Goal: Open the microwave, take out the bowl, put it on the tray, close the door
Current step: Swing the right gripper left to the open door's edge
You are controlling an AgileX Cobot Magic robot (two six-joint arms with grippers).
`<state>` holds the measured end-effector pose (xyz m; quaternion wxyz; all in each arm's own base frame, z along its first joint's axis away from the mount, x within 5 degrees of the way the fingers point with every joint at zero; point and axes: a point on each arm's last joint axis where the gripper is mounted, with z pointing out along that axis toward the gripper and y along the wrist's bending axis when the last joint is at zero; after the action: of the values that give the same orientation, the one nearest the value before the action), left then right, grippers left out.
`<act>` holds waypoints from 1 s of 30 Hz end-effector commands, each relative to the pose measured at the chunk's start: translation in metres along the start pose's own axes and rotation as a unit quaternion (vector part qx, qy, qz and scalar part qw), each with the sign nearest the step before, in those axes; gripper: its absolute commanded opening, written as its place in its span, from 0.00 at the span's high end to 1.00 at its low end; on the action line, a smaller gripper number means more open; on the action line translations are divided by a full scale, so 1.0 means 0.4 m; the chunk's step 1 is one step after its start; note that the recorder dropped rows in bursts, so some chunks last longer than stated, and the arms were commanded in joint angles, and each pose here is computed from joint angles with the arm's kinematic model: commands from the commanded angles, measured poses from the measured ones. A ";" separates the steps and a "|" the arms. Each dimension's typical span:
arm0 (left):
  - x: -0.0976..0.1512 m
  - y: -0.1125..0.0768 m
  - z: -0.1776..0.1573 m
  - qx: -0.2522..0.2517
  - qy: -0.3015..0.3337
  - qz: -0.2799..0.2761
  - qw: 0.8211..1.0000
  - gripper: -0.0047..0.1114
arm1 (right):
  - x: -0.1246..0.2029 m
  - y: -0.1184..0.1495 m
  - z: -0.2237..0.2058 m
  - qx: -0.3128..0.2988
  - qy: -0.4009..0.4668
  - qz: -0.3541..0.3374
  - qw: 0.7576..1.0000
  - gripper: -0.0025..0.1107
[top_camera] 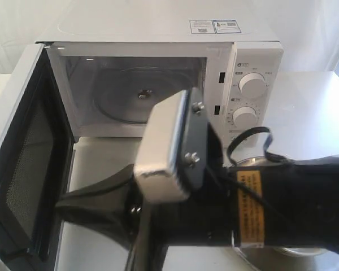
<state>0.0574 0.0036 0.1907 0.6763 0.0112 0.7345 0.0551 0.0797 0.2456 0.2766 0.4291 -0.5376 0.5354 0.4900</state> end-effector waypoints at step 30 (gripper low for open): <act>-0.004 0.000 -0.001 0.002 -0.005 -0.005 1.000 0.96 | -0.142 -0.003 0.358 0.071 0.070 -0.175 0.979 0.98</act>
<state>0.0574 0.0036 0.1907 0.6763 0.0112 0.7345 0.0551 0.0796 0.3900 0.3136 0.5050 -0.6122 0.4995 0.3475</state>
